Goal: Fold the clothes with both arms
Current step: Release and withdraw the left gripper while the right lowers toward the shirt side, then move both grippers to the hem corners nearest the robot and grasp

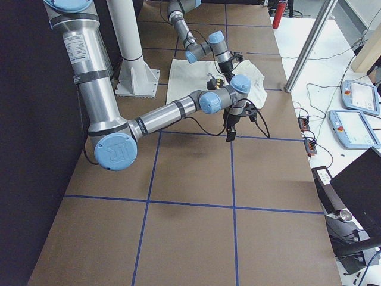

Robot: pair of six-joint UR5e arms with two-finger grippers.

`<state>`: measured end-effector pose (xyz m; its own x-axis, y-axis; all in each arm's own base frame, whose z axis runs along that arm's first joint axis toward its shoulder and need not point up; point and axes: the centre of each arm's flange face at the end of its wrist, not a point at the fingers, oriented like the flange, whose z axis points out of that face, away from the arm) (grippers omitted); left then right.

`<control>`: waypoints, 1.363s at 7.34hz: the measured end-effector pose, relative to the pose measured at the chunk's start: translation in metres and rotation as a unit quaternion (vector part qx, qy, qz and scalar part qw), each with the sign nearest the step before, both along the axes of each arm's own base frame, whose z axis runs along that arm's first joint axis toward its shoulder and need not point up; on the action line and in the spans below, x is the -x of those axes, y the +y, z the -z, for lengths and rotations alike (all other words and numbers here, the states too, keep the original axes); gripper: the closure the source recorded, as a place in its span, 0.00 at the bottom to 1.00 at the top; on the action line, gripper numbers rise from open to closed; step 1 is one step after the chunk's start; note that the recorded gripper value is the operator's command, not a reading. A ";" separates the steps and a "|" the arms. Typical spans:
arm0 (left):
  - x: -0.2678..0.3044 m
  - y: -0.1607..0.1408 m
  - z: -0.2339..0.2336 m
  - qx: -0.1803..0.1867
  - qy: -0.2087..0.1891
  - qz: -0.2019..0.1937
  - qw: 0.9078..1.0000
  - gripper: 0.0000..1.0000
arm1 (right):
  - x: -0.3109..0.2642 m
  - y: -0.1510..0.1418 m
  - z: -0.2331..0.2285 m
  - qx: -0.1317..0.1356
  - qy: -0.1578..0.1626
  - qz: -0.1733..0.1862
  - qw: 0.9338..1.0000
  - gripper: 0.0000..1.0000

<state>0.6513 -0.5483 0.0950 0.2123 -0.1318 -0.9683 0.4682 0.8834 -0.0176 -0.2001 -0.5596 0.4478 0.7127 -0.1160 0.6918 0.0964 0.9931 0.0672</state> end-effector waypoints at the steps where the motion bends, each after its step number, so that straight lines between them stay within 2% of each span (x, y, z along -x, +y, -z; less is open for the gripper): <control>1: 0.011 0.004 -0.012 -0.007 -0.005 -0.006 1.000 0.00 | 0.008 0.001 0.005 -0.002 -0.007 -0.006 1.000 0.00; 3: 0.057 0.013 -0.044 0.007 -0.041 -0.058 0.997 0.00 | 0.052 0.017 0.024 0.007 -0.036 -0.036 0.999 0.00; 5: 0.127 0.050 -0.094 0.006 -0.107 -0.125 0.986 0.00 | 0.104 0.050 0.053 0.020 -0.057 -0.070 0.996 0.00; 6: 0.168 0.076 -0.115 -0.006 -0.138 -0.148 0.979 0.00 | 0.131 0.076 0.074 0.027 -0.066 -0.085 0.994 0.00; 8: 0.241 0.125 -0.150 -0.034 -0.179 -0.176 0.967 0.00 | 0.193 0.158 0.115 0.045 -0.079 -0.110 0.990 0.00; 10: 0.275 0.148 -0.161 -0.044 -0.187 -0.182 0.964 0.00 | 0.259 0.259 0.126 0.055 -0.073 -0.124 0.988 0.00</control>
